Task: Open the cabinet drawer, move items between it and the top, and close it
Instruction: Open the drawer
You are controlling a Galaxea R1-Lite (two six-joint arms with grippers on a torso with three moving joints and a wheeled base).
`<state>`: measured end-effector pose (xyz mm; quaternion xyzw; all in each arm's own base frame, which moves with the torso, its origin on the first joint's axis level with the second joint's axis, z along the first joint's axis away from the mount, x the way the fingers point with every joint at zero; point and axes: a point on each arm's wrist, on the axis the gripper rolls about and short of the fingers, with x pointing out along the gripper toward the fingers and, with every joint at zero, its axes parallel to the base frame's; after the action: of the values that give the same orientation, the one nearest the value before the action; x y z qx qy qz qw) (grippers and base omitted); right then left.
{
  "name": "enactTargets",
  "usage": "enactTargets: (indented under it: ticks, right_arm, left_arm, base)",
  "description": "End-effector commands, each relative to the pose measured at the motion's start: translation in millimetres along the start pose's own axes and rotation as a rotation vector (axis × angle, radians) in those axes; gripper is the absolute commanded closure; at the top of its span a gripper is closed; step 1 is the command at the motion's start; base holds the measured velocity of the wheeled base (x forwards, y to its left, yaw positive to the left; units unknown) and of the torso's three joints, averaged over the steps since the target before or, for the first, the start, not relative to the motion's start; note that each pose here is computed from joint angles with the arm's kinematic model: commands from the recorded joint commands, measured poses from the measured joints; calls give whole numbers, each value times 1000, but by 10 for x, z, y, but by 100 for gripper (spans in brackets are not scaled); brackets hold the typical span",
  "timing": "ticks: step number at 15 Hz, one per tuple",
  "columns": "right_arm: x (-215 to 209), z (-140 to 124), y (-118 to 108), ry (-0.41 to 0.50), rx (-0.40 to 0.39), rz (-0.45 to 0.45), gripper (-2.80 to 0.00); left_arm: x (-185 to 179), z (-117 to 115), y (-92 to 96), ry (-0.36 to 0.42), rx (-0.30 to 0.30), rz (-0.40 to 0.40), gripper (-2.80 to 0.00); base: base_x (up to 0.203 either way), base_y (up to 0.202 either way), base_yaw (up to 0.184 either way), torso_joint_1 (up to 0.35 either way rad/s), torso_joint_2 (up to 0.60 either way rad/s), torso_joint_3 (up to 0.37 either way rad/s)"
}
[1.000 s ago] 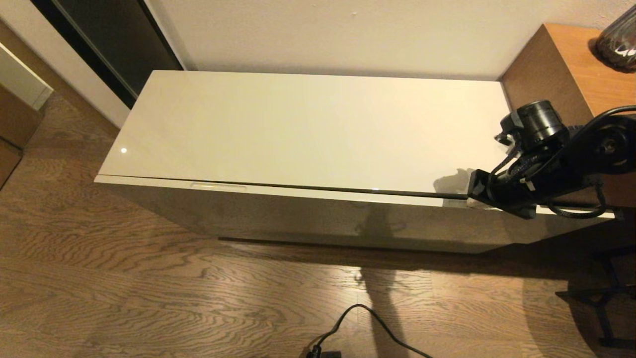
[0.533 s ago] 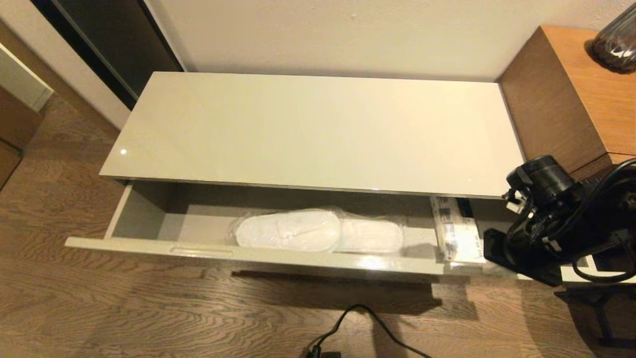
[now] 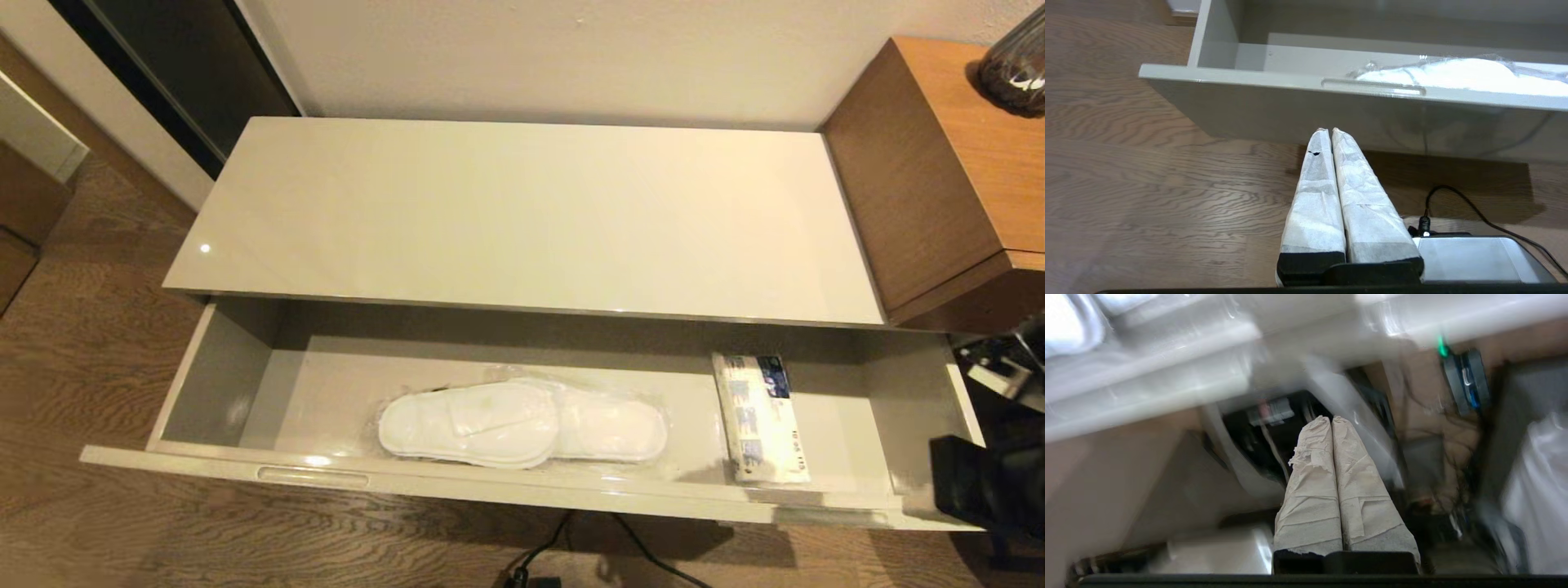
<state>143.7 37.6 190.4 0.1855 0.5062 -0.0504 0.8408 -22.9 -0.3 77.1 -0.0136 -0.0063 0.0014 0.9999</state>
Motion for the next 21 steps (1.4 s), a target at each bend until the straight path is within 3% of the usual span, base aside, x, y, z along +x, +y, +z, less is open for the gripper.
enactTargets:
  ticks: [1,4,6,10,12,15,17,21]
  right_arm:
    - [-419,-350,-240,-55,-4,48,0]
    - [-575,-577,-403,-53,-20,40,0]
    - [-613,-569,-400,-81,-45,53,0]
    - [-561,-330,-230,-92,-201,54,0]
    - [-237,-50,-21,-53,-262,35,0]
    - [559,386,314,19,-500,3,0]
    - [940,448,378,67,-665,-3,0]
    - [886,254,426,133,-791,-45,0]
  left_arm:
    - [0,-1,0,0,0,0,0]
    - [0,-1,0,0,0,0,0]
    - [0,-1,0,0,0,0,0]
    - [0,-1,0,0,0,0,0]
    - [0,-1,0,0,0,0,0]
    - [0,-1,0,0,0,1,0]
    - [0,-1,0,0,0,0,0]
    - [0,-1,0,0,0,0,0]
  base:
    - [0,0,0,0,0,0]
    - [0,0,0,0,0,0]
    - [0,0,0,0,0,0]
    - [0,0,0,0,0,0]
    - [0,0,0,0,0,0]
    - [0,0,0,0,0,0]
    - [0,0,0,0,0,0]
    - [0,0,0,0,0,0]
